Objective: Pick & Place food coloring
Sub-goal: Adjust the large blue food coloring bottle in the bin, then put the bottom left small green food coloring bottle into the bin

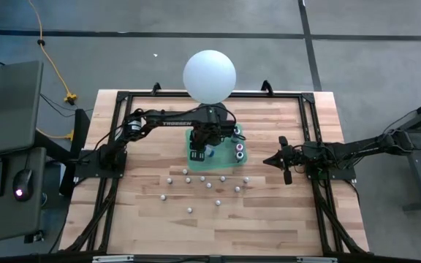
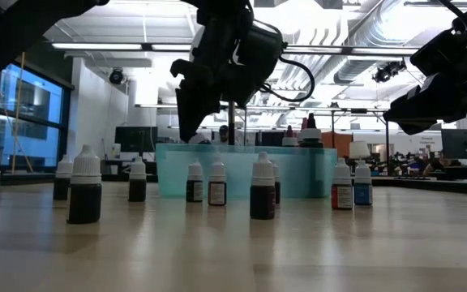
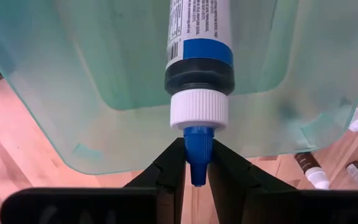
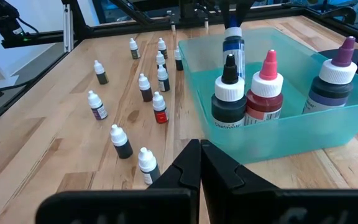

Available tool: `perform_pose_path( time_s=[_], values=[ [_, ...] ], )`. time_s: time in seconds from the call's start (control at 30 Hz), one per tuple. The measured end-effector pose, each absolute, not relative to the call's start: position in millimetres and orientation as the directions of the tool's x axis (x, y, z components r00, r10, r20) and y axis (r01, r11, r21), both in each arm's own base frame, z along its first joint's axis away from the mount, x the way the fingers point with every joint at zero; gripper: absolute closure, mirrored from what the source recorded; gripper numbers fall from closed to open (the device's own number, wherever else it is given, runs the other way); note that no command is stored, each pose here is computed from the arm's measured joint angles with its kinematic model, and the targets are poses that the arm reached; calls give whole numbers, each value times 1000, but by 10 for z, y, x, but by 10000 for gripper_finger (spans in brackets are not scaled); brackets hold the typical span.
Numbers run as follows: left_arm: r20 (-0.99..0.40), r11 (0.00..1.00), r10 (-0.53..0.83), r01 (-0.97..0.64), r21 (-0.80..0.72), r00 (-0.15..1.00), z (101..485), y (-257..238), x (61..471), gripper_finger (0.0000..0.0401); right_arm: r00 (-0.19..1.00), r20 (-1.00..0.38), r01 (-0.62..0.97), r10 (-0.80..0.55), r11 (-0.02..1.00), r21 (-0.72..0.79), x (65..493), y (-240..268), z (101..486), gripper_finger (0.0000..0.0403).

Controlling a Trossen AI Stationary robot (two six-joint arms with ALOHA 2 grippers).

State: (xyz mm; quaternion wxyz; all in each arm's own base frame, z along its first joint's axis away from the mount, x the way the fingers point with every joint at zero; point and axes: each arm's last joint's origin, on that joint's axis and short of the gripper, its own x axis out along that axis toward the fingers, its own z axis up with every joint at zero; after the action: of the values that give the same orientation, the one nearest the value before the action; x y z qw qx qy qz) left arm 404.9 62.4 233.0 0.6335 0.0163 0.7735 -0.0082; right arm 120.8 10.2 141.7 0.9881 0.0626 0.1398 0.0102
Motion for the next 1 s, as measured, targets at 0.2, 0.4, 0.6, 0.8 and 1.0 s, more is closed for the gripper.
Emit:
perform_pose_path(
  time_s=[0.2, 0.4, 0.6, 0.8, 1.0],
  values=[
    [-979, 999, 35, 39, 27, -200, 2331, 629, 4048, 340, 961, -275, -2, 37, 992, 127, 1208, 102, 1417, 402],
    [-986, 995, 91, 42, 86, -141, 2492, 650, 4095, 339, 961, -275, -3, 38, 992, 127, 1208, 102, 1417, 402],
    [-993, 994, 104, 30, 103, -52, 2709, 658, 4145, 339, 961, -275, -2, 37, 992, 127, 1208, 102, 1417, 402],
    [-993, 994, 108, 29, 107, -38, 2745, 659, 4150, 339, 961, -275, -2, 37, 992, 127, 1208, 102, 1418, 402],
    [-989, 989, 143, 30, 142, -44, 2747, 669, 4148, 339, 961, -275, -3, 38, 992, 127, 1208, 102, 1417, 402]
  ],
)
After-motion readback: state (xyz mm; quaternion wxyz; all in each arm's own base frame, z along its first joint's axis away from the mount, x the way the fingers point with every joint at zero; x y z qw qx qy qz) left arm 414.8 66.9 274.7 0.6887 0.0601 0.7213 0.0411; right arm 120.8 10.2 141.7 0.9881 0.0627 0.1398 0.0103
